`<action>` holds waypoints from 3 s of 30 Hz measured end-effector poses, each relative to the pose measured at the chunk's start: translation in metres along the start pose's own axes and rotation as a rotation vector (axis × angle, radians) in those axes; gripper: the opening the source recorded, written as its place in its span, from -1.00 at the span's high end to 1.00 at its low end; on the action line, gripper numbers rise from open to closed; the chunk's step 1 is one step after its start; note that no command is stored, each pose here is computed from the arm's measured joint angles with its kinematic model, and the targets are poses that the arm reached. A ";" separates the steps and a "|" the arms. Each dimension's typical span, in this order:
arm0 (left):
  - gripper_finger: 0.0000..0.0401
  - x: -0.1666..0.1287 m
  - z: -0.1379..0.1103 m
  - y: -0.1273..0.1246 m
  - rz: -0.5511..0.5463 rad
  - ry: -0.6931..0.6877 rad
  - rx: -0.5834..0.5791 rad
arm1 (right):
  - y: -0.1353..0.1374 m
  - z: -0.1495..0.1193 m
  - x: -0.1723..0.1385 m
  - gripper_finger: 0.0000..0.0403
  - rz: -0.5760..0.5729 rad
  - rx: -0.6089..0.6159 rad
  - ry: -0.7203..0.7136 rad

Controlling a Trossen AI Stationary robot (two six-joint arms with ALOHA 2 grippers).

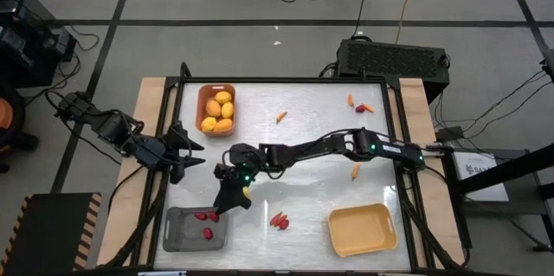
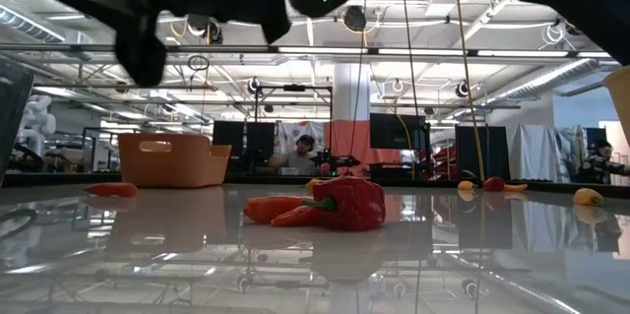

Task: Sort produce into baskets
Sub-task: Put the red bell pepper into the black bin

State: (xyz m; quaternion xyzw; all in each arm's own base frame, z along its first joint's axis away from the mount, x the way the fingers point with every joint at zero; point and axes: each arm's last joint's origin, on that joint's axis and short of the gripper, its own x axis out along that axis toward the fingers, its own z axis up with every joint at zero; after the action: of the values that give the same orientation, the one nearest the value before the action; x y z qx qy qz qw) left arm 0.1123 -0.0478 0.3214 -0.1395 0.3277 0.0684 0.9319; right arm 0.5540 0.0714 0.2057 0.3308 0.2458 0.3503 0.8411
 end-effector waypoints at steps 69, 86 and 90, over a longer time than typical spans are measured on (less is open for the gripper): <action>0.00 0.088 0.011 -0.054 -0.101 0.115 0.285 | 0.113 -0.159 0.013 -0.04 -1.116 0.689 0.129; 0.00 0.088 0.011 -0.055 -0.100 0.115 0.255 | 0.103 -0.173 0.018 -0.04 -1.154 0.634 0.197; 0.00 0.088 0.011 -0.055 -0.100 0.114 0.254 | 0.099 -0.177 0.022 -0.04 -1.153 0.625 0.206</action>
State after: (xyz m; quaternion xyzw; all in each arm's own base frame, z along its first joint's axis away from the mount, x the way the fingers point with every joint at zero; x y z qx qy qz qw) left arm 0.1993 -0.0931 0.2862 -0.0403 0.3788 -0.0283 0.9242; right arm 0.4115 0.2088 0.1574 0.3395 0.5528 -0.2139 0.7303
